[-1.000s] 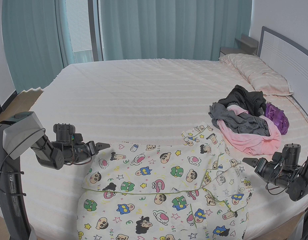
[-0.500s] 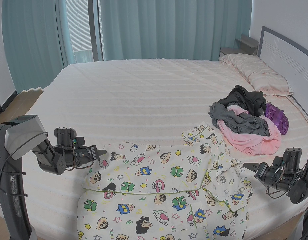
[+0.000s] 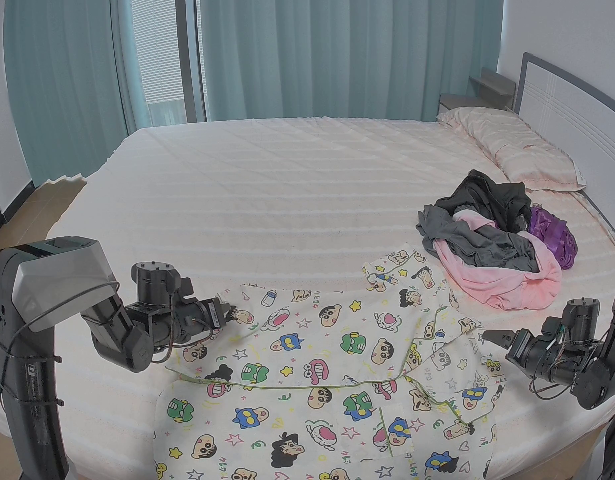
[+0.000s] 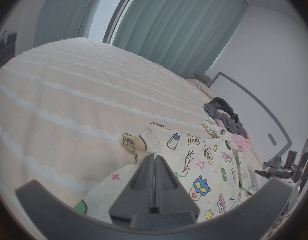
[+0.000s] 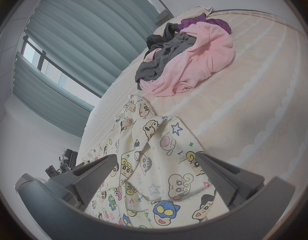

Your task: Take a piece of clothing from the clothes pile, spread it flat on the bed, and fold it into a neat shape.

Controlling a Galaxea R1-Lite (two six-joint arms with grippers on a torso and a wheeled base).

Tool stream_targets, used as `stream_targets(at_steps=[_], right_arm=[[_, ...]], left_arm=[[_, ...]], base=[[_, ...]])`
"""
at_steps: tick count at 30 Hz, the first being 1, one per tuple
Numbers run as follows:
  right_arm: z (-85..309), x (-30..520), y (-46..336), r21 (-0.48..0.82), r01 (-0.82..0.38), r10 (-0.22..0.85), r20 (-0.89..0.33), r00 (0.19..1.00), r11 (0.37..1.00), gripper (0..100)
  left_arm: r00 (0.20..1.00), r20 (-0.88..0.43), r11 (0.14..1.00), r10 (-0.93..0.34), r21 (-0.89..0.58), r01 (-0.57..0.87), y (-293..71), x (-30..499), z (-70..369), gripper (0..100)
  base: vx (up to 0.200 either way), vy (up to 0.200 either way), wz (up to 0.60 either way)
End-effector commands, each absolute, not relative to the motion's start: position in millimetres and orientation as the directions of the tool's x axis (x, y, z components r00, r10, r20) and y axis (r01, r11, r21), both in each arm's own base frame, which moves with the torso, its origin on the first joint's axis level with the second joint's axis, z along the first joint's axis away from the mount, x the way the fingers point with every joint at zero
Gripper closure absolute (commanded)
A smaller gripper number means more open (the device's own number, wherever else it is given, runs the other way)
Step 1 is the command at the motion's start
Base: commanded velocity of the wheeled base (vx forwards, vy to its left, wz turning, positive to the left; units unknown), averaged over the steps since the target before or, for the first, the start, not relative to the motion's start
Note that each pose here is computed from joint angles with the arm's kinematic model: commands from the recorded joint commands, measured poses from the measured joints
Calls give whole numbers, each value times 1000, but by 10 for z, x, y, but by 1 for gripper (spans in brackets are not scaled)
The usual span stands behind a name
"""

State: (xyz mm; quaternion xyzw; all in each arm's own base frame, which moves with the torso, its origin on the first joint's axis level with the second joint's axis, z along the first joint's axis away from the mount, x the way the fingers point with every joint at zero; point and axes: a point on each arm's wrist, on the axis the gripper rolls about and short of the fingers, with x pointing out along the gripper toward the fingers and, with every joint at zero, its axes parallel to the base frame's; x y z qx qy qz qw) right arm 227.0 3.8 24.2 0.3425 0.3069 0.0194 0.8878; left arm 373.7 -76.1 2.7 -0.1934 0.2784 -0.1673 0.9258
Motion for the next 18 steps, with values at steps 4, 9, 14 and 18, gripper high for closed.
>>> stream_targets(at_steps=[4,9,14,18], right_arm=[[220,2251,46,617,181,248,-543,802,766,0],[213,2242,50,623,175,263,-545,796,763,0],[212,2231,54,624,173,267,-547,793,762,0],[206,2231,54,624,174,269,-549,791,762,0]], left_arm=[[780,-453,882,-433,-390,263,-1201,3535,-1,100],[761,-450,871,-467,-384,308,-1346,3402,-40,100],[747,-464,870,-475,-374,321,-1415,3368,-107,100],[752,-470,877,-463,-364,313,-1444,3349,-122,0]], base=[[0,0,0],[0,0,0],[0,0,0],[0,0,0]])
